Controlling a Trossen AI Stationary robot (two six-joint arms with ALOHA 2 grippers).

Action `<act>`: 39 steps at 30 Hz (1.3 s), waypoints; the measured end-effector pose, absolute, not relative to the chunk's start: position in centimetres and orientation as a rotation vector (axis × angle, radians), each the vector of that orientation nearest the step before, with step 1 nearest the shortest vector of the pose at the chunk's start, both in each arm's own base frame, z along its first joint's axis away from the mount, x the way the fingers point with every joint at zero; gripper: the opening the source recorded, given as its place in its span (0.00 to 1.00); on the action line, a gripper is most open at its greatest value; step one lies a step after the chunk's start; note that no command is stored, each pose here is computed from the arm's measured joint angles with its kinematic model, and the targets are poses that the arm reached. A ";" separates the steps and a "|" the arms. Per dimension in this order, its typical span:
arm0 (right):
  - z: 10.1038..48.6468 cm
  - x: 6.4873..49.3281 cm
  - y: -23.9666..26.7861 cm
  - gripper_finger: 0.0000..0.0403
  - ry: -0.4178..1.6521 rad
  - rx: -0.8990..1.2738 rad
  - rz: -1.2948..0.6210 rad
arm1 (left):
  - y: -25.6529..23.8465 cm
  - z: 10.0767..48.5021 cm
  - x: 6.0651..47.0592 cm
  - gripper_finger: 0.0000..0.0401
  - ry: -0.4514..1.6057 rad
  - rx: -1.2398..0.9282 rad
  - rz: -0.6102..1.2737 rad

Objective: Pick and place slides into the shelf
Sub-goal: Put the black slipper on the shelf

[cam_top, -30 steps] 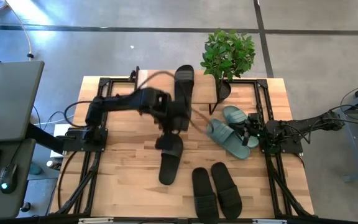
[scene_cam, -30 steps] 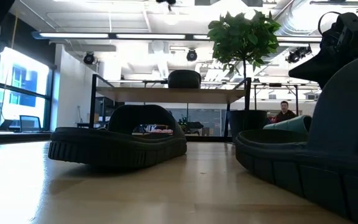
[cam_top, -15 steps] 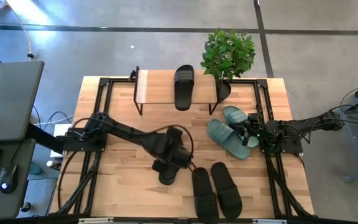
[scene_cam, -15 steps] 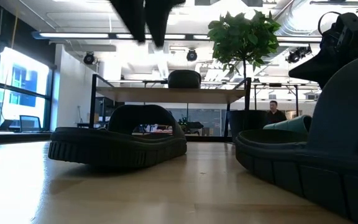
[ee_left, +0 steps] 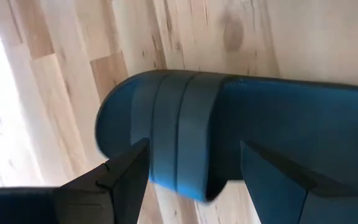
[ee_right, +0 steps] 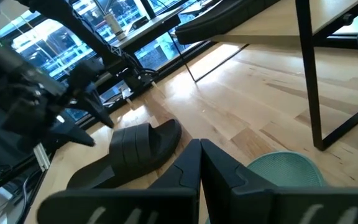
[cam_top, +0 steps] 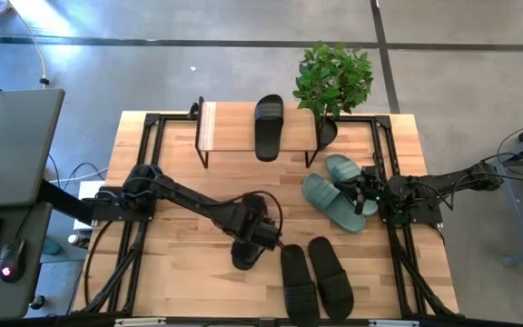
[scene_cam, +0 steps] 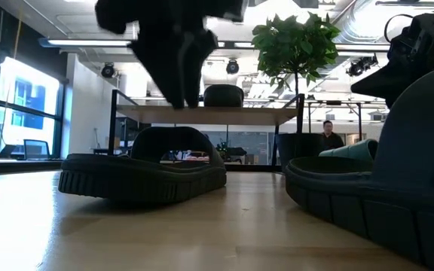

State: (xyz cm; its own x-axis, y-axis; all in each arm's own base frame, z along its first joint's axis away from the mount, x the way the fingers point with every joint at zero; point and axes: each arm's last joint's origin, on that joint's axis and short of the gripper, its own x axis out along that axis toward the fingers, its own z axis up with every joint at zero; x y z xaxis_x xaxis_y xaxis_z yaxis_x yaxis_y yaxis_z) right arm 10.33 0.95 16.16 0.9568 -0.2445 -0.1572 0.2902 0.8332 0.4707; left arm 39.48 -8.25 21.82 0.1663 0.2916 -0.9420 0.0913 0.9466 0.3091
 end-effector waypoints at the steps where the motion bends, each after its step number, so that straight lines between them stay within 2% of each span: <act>1: 16.2 10.3 1.0 0.00 0.092 0.513 -0.284 | -8.4 21.5 39.4 0.58 1.402 0.332 0.148; 6: 16.2 10.3 1.0 0.00 0.093 0.506 -0.284 | -9.2 19.9 39.1 0.58 1.365 0.377 0.199; 11: 16.2 10.3 1.0 0.00 0.095 0.497 -0.282 | -9.0 18.9 38.7 0.58 1.311 0.472 0.371; 24: 16.2 10.3 1.0 0.00 0.095 0.504 -0.279 | -8.8 16.8 38.1 0.56 1.311 0.482 0.372; 29: 16.2 10.3 1.0 0.00 0.094 0.506 -0.279 | -8.8 16.6 38.1 0.43 1.305 0.462 0.388; 37: 16.2 10.3 1.0 0.00 0.094 0.506 -0.279 | -8.8 16.6 38.1 0.06 1.278 0.379 0.434; 39: 16.2 10.3 1.0 0.00 0.094 0.506 -0.279 | -8.8 16.7 38.3 0.02 1.268 0.353 0.430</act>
State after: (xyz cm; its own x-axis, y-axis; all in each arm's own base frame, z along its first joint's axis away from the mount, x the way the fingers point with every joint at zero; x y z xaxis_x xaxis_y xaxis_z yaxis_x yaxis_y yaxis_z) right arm 10.33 0.97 16.16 0.9578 -0.2407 -0.1571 0.2867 0.8377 0.4647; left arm 38.26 -8.83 16.65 0.2381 0.4957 -0.8352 -0.1149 0.8683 0.4826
